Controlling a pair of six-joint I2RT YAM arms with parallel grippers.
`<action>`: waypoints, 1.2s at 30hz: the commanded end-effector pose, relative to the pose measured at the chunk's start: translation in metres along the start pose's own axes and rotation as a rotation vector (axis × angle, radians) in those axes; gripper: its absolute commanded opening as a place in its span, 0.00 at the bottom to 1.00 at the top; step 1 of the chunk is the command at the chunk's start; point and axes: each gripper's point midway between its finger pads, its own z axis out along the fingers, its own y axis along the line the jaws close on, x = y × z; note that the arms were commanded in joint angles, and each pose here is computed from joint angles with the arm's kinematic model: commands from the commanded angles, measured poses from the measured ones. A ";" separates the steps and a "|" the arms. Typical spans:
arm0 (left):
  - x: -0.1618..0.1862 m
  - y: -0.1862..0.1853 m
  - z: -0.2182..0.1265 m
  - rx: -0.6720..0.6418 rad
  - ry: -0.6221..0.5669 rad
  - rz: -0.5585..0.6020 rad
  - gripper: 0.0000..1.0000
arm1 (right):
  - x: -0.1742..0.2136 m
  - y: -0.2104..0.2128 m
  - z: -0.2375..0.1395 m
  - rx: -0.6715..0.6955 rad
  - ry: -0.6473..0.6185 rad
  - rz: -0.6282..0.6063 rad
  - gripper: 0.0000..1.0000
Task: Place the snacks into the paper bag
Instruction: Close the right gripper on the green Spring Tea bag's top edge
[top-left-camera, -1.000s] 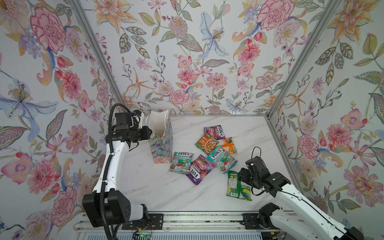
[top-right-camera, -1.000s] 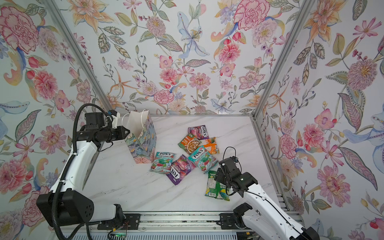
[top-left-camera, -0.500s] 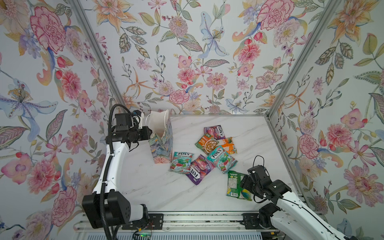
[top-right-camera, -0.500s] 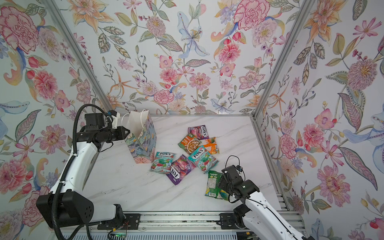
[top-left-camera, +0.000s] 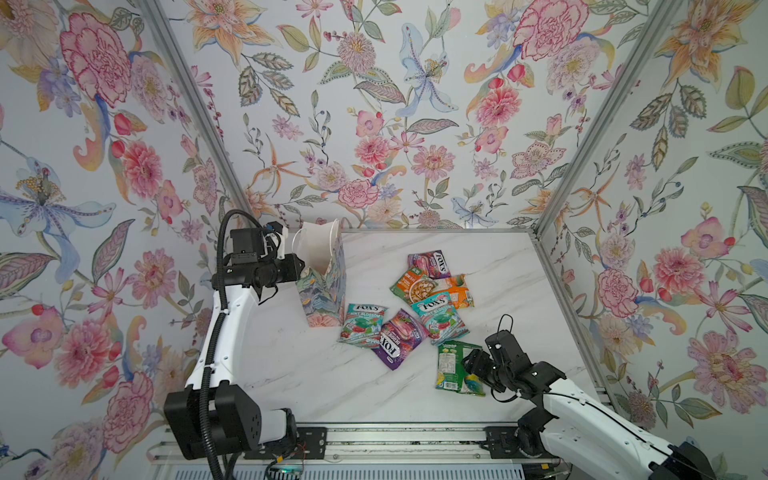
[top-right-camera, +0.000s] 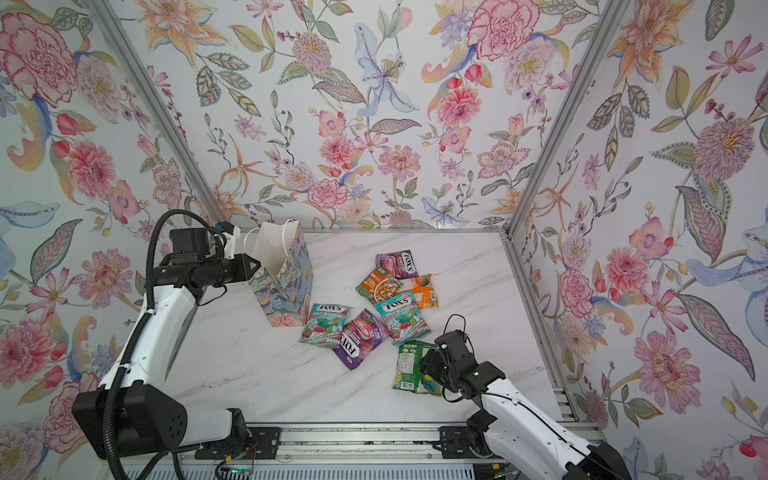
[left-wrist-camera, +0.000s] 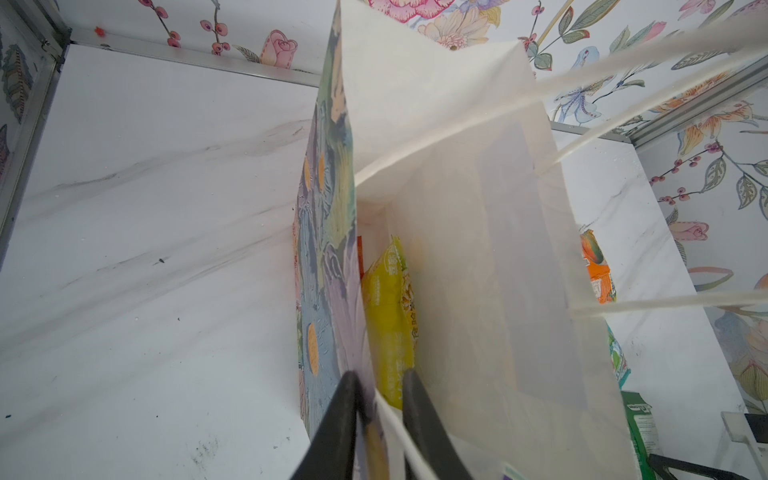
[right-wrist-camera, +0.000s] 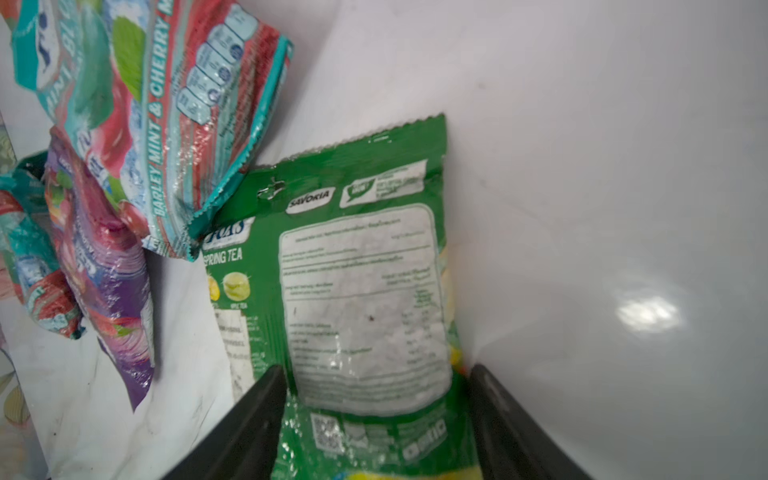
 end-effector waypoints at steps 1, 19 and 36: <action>0.007 -0.005 -0.003 0.013 0.008 -0.013 0.21 | -0.016 0.056 -0.004 -0.141 -0.035 -0.056 0.70; 0.005 -0.006 -0.003 0.020 0.002 -0.017 0.21 | -0.020 0.030 -0.016 -0.103 -0.024 -0.040 0.69; 0.005 -0.006 -0.006 0.012 0.003 -0.021 0.21 | 0.014 0.040 0.018 -0.310 0.111 0.032 0.49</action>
